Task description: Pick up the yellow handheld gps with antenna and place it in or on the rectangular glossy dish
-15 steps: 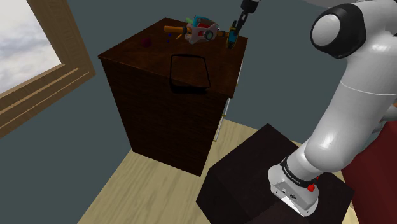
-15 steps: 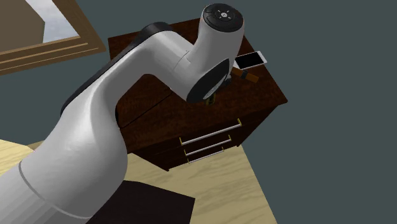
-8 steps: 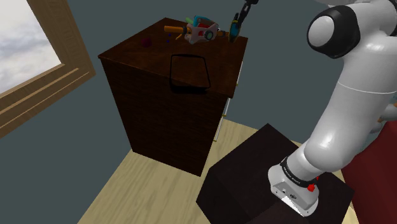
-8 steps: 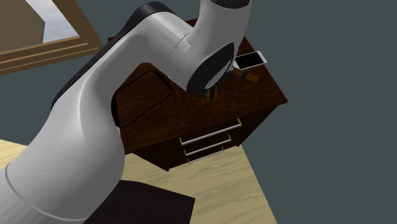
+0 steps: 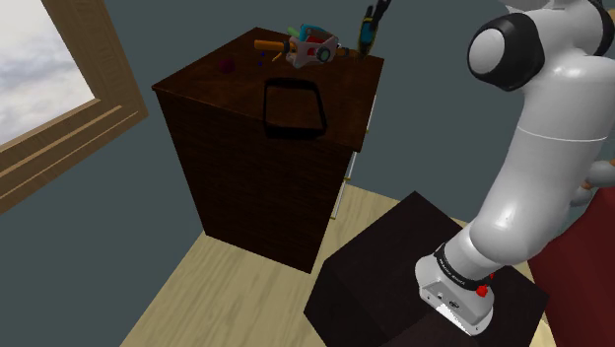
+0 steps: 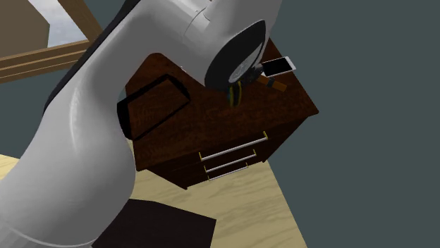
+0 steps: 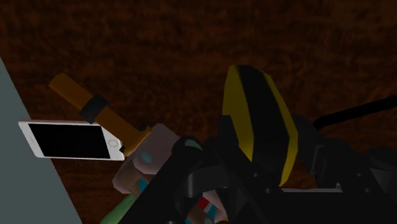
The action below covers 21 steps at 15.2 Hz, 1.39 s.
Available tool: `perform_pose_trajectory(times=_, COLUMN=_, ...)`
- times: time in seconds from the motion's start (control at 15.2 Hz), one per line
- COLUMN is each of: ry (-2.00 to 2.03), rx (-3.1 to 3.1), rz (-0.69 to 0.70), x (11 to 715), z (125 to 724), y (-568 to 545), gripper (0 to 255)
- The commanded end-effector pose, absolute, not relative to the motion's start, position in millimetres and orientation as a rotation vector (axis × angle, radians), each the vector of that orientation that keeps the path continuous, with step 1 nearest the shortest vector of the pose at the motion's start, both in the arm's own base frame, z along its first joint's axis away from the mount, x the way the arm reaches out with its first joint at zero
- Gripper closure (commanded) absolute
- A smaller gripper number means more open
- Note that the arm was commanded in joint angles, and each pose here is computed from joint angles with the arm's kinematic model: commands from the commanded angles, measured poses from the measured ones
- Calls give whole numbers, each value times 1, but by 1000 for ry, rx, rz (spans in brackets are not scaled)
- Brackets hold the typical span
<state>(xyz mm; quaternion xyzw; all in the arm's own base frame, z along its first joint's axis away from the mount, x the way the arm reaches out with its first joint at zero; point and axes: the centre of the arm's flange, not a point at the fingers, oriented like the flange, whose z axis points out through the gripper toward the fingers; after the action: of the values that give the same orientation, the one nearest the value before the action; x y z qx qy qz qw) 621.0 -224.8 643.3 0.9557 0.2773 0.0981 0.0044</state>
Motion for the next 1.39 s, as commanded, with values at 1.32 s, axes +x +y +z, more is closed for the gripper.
perform_pose_trajectory(times=1.32, ry=869, rx=2994, rz=307, x=598, z=675, y=37, gripper=255)
